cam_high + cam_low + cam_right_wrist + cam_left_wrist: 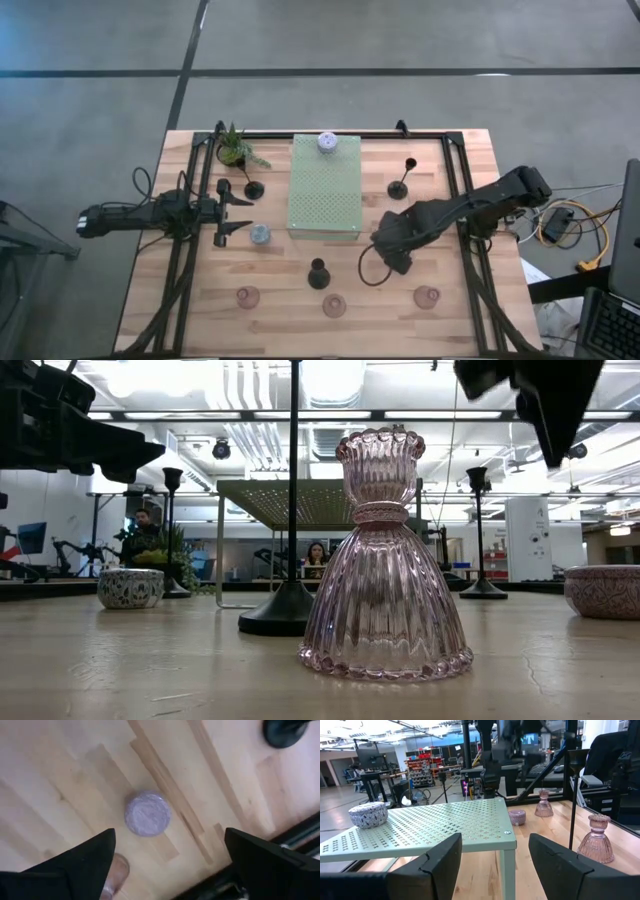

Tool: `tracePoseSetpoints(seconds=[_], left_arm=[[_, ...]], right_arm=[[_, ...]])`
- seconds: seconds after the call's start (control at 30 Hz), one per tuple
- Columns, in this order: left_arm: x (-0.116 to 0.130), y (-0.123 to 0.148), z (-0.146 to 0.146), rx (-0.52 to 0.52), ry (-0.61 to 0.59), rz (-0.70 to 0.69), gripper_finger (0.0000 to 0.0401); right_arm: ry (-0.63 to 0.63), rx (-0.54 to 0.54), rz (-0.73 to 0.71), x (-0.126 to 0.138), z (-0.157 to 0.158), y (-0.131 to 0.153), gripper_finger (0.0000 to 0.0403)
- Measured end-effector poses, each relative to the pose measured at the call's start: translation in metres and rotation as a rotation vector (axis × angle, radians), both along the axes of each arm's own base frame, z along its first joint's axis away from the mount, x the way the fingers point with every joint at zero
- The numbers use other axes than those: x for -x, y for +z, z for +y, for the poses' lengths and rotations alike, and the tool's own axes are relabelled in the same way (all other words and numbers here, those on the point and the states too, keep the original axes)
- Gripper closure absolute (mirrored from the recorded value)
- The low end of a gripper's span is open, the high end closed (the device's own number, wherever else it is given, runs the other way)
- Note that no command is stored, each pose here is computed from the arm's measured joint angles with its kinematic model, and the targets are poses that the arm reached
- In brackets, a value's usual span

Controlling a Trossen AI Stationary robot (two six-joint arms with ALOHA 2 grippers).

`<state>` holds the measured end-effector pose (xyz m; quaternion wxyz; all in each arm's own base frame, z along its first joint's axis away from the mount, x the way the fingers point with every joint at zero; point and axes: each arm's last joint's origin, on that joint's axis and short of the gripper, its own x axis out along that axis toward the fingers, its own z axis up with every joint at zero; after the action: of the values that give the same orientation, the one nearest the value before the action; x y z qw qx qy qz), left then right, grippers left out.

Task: Pick & Place candle stick holders
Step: Put the pink and white scented candle on the shelf

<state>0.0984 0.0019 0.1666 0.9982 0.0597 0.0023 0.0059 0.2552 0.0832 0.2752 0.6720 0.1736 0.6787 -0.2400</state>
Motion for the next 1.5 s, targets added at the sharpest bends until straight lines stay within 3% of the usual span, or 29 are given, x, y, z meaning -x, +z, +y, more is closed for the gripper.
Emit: tracePoseSetpoints(seconds=[0.3, 0.63, 1.13, 1.5], left_arm=[[0.0, 0.0, 0.0, 0.0, 0.0, 0.0, 0.0165], [0.0, 0.0, 0.0, 0.0, 0.0, 0.0, 0.0165], [0.0, 0.0, 0.0, 0.0, 0.0, 0.0, 0.0165], [0.0, 0.0, 0.0, 0.0, 0.0, 0.0, 0.0165]], right_arm=[[-0.088, -0.018, -0.046, 0.013, -0.002, -0.043, 0.0034], [-0.167, -0.115, -0.121, 0.033, -0.007, -0.078, 0.0034], [-0.193, -0.171, -0.125, 0.038, -0.007, -0.115, 0.0035], [-0.176, -0.153, -0.072, 0.026, -0.003, -0.138, 0.0035]])
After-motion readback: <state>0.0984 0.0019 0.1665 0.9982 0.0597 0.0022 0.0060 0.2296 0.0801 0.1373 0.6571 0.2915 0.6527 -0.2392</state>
